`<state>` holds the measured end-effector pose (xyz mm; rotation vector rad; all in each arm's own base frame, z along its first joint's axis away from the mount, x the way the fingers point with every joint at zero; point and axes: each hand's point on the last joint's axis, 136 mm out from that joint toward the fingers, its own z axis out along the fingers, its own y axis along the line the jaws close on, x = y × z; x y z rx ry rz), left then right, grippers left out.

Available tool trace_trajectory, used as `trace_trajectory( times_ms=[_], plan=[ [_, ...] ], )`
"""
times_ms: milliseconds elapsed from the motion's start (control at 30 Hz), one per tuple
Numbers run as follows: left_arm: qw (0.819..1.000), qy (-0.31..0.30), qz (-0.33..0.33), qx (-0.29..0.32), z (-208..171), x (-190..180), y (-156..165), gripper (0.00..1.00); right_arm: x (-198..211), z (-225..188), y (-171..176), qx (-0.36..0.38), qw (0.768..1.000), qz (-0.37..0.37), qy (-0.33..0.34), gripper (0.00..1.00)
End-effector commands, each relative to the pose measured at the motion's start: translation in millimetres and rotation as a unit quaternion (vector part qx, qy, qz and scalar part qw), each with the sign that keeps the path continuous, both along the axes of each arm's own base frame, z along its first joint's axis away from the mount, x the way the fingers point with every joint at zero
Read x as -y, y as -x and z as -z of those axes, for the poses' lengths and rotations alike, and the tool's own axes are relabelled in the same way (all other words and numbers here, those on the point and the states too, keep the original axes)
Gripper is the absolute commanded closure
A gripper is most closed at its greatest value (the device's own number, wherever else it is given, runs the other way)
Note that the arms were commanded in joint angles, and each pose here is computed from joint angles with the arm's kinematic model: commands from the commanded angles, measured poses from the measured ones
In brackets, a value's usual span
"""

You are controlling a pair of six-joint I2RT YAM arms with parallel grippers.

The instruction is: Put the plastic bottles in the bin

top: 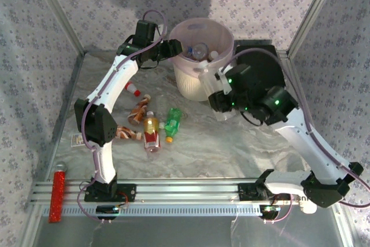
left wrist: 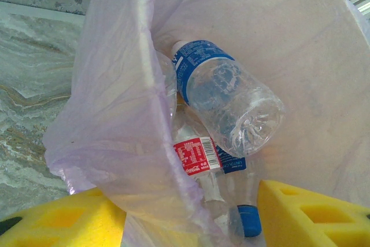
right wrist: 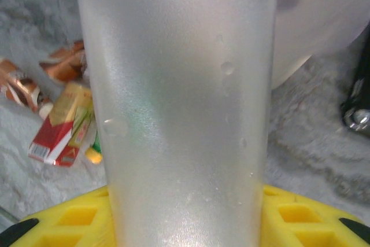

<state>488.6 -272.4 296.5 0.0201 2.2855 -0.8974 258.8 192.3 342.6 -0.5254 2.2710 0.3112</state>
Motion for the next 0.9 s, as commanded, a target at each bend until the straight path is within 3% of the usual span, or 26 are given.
trace_trajectory(
  times_ms=[0,233,433,667,867],
  plan=[
    [0.999,-0.022,0.011,-0.028,15.9,-3.3,8.8,0.39,5.3,-25.0,-20.4,0.024,1.0,-0.004,0.008,0.51],
    [0.999,-0.022,0.012,-0.029,15.6,-3.7,10.2,0.39,5.1,-85.9,-94.7,0.098,0.994,0.025,-0.045,0.52],
    [0.999,-0.023,0.013,-0.033,18.4,-3.4,10.4,0.39,1.2,-102.1,-153.8,0.117,0.989,0.051,-0.07,0.52],
    [0.999,-0.019,0.016,-0.032,15.7,-0.9,9.4,0.39,-5.0,-85.6,-213.7,0.109,0.987,0.081,-0.088,0.52],
    [0.999,-0.019,0.018,-0.03,13.4,0.5,8.3,0.39,-14.4,-39.2,-242.3,0.065,0.994,0.07,-0.057,0.52]
  ],
)
